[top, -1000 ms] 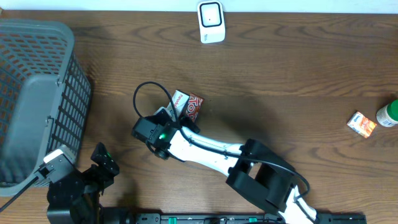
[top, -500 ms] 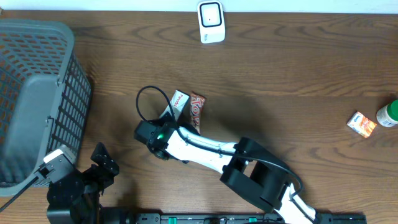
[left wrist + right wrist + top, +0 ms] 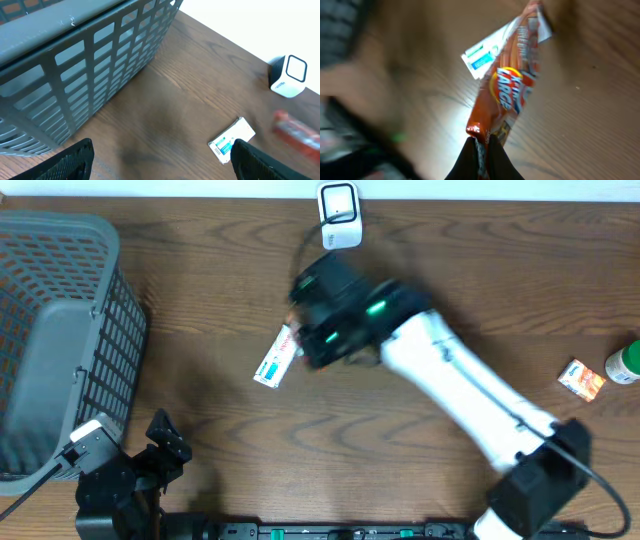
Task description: Scan the item barcode
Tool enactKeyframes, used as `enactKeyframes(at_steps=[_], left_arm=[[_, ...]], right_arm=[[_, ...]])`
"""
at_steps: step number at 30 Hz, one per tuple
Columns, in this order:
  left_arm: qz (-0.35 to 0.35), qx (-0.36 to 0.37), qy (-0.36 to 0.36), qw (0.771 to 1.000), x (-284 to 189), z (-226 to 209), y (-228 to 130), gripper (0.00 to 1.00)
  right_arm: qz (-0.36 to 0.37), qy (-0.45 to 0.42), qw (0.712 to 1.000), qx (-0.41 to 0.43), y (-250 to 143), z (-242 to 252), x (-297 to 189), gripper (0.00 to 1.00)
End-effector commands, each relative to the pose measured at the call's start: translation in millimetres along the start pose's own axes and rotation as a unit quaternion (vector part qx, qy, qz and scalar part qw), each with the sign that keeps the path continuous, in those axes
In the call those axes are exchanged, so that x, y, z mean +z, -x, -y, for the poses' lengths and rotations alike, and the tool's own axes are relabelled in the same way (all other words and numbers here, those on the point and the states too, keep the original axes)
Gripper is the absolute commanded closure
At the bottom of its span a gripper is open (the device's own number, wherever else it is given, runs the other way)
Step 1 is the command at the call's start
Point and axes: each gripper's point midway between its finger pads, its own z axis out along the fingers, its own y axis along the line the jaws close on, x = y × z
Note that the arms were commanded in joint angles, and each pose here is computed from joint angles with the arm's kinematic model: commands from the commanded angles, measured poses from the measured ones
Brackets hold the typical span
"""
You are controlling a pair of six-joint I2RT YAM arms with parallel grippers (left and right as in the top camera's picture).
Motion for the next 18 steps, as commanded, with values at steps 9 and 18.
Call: enactKeyframes(at_steps=[9, 18], left_arm=[[0.005, -0.007, 0.003, 1.0, -1.9, -1.3, 2.1, 0.12], [0.005, -0.007, 0.003, 1.0, -1.9, -1.3, 2.1, 0.12]], right_arm=[[-0.028, 0.242, 0.966, 0.09, -22.3, 50.6, 10.8, 0.99], [-0.004, 0.352, 0.934, 0.068, -19.0, 28.2, -5.0, 0.99]])
